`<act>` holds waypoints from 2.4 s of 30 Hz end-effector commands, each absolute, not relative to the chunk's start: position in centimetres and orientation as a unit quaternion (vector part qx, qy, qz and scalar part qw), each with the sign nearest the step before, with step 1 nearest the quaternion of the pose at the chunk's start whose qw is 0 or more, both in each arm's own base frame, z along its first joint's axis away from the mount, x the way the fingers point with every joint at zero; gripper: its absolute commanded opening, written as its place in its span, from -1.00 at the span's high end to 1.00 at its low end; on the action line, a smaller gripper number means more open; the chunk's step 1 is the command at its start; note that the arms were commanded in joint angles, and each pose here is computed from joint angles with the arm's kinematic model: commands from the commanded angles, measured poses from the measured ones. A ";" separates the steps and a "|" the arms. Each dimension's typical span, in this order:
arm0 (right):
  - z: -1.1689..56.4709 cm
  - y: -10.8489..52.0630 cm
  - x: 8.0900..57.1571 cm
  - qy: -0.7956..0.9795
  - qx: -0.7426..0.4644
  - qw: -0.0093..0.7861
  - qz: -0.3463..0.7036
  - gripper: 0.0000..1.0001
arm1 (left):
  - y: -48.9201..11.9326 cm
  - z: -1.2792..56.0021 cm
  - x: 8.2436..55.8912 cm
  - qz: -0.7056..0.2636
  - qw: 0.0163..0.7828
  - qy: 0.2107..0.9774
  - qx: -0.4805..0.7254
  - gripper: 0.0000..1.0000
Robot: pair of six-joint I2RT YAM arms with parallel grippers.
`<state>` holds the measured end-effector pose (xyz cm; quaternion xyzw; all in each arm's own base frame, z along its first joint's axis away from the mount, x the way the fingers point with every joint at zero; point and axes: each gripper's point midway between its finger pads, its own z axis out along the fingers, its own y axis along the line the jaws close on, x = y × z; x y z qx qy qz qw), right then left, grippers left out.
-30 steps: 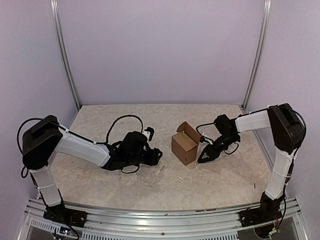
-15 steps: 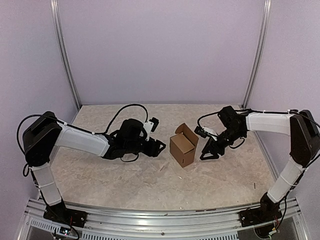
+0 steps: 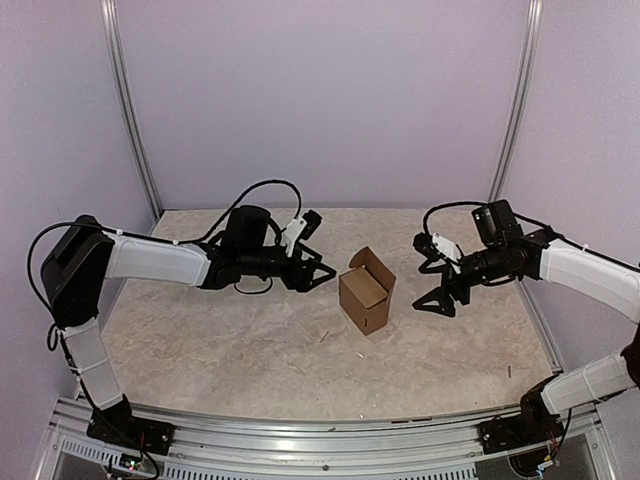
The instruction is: Fold the paper box
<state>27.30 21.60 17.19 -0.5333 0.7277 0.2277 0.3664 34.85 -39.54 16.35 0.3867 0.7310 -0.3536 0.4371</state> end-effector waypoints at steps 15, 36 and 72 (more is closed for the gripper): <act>14.3 22.3 27.7 0.691 -0.602 0.342 0.208 -0.46 | -44.0 11.9 34.5 -0.403 0.412 0.636 0.513 -0.47; 14.2 23.0 26.7 0.663 -0.641 0.324 0.209 -0.22 | -46.4 11.1 24.5 -0.411 0.376 0.630 0.541 -0.33; 15.3 24.3 26.3 0.681 -0.611 0.340 0.216 -0.16 | -45.6 18.4 30.6 -0.236 0.381 0.803 0.393 0.36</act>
